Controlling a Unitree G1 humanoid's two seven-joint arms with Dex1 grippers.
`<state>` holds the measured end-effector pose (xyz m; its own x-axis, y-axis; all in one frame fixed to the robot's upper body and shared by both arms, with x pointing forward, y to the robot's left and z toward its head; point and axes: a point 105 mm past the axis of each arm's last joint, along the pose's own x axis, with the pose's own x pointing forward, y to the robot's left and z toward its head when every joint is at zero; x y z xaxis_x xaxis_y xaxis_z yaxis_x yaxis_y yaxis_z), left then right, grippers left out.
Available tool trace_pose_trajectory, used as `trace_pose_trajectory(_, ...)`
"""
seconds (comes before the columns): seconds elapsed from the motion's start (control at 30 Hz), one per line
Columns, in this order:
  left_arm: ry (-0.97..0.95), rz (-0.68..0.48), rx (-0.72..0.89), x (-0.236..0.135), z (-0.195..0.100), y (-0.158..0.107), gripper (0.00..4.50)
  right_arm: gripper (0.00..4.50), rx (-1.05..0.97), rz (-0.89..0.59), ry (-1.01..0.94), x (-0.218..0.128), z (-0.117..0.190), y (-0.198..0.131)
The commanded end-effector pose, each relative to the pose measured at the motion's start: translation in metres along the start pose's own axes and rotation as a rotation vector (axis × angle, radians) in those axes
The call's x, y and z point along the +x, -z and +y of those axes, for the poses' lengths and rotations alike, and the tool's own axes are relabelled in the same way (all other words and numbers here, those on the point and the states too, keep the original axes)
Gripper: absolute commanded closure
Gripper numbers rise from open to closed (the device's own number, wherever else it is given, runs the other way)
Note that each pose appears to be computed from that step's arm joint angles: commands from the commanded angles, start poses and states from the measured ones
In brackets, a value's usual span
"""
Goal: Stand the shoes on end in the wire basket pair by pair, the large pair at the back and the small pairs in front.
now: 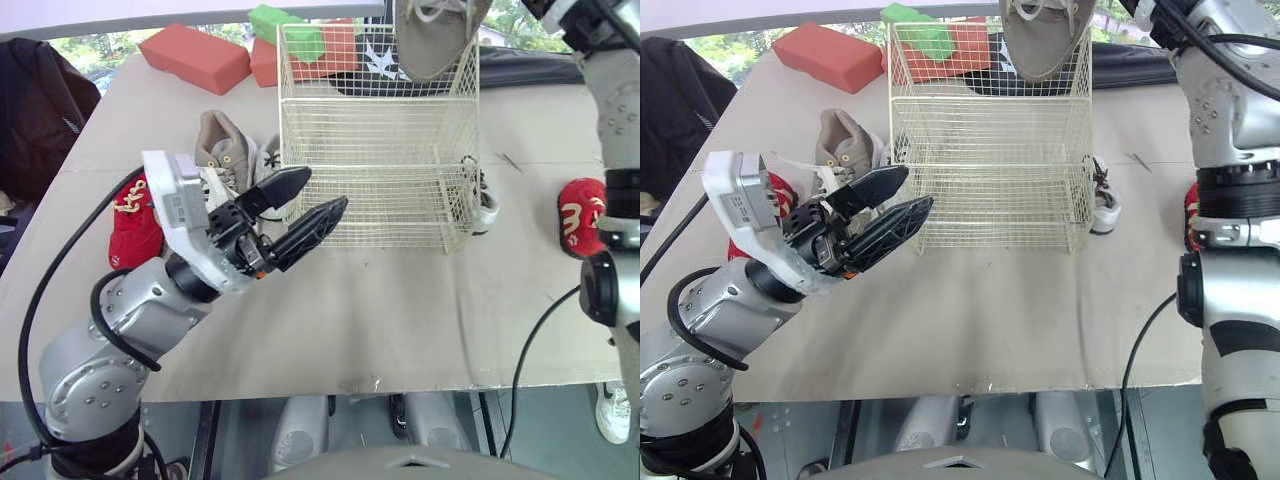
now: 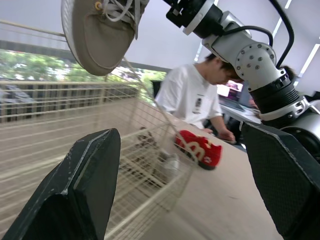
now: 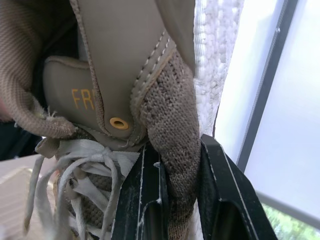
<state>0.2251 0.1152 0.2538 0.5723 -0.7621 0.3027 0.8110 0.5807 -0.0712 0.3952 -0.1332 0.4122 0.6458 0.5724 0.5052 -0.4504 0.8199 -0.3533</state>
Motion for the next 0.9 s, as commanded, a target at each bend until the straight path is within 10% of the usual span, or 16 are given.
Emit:
trace_pose_trajectory(0.03, 0.008, -0.03, 0.056, -0.002, -0.009, -0.006, 0.35, 4.48, -0.143, -0.075, -0.041, 0.0, -0.009, -0.024)
trace_pose_trajectory(0.67, -0.039, -0.043, 0.096, -0.004, -0.004, -0.005, 0.35, 4.48, 0.176, 0.119, -0.119, -0.049, 0.023, 0.078)
trace_pose_trajectory(0.9, -0.039, -0.044, 0.086, -0.003, -0.003, -0.003, 0.35, 1.44, 0.265, 0.157, -0.127, -0.075, 0.029, 0.082)
